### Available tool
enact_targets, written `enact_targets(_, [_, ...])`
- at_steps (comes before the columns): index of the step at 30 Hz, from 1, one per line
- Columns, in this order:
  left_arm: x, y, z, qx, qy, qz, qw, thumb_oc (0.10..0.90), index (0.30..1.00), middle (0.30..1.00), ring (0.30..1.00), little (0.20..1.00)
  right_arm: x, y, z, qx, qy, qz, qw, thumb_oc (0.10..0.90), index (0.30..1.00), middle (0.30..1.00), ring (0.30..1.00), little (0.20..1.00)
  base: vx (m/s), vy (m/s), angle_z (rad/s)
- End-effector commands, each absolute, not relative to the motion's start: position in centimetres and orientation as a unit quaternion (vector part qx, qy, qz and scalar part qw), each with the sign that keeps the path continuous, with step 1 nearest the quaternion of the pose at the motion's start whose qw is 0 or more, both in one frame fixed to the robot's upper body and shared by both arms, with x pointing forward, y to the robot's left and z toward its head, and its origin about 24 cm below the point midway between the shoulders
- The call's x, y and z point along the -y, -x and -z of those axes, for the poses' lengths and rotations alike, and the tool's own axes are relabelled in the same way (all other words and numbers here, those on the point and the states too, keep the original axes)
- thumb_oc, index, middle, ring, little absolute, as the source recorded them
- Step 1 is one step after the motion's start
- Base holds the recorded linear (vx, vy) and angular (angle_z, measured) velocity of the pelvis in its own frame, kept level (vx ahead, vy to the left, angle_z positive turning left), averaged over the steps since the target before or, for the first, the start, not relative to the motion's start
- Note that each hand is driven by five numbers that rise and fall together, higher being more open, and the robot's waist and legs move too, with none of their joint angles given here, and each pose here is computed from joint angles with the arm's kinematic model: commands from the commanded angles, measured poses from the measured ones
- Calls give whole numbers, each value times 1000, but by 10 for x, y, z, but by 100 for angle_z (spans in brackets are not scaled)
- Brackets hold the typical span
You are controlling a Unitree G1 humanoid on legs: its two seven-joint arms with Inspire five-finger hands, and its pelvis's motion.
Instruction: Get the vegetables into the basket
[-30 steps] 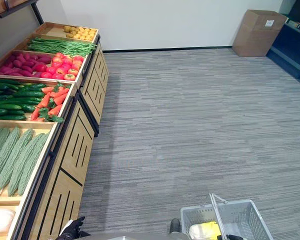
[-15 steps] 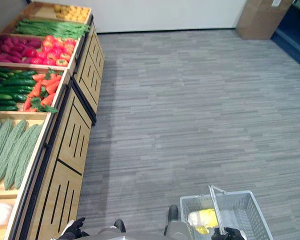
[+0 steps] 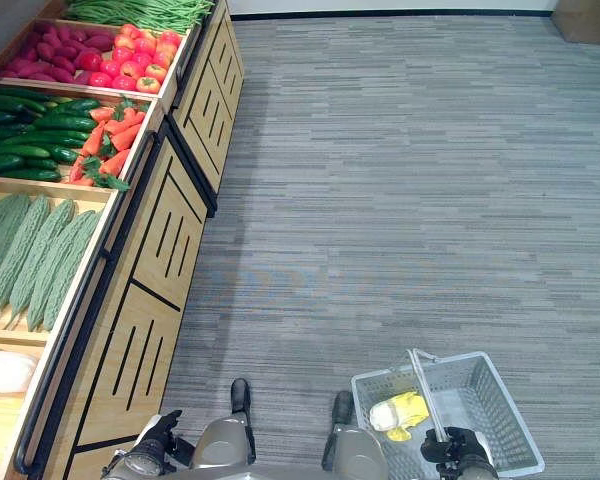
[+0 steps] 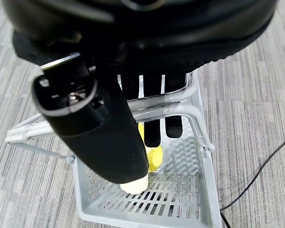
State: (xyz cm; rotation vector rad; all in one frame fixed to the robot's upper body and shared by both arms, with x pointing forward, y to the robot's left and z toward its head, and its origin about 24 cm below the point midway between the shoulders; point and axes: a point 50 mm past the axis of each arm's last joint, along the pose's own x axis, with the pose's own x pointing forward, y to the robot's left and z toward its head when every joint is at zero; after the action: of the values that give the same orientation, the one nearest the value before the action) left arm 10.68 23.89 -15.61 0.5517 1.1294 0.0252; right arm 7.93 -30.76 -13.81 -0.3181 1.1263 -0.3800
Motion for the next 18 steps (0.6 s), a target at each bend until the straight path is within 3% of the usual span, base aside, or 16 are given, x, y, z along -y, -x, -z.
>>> enact_targets(1, [-243,-101,156,-527,-258,-16,810,900,1000,1000,1000,1000,322,-83,128,-497,180,175,831,400,300,300,300,300,160,264,-55])
enact_targets(14, [-252,-123,147,-500,-275,-17,821,900,1000,1000,1000,1000,300,-120,128,-465,175,140,856,400,300,300,300,300,133,258,-31])
enact_targets(18, [-255,-124,146,-498,-280,-19,821,900,1000,1000,1000,1000,298,-123,128,-462,175,135,859,400,300,300,300,300,107,88,8])
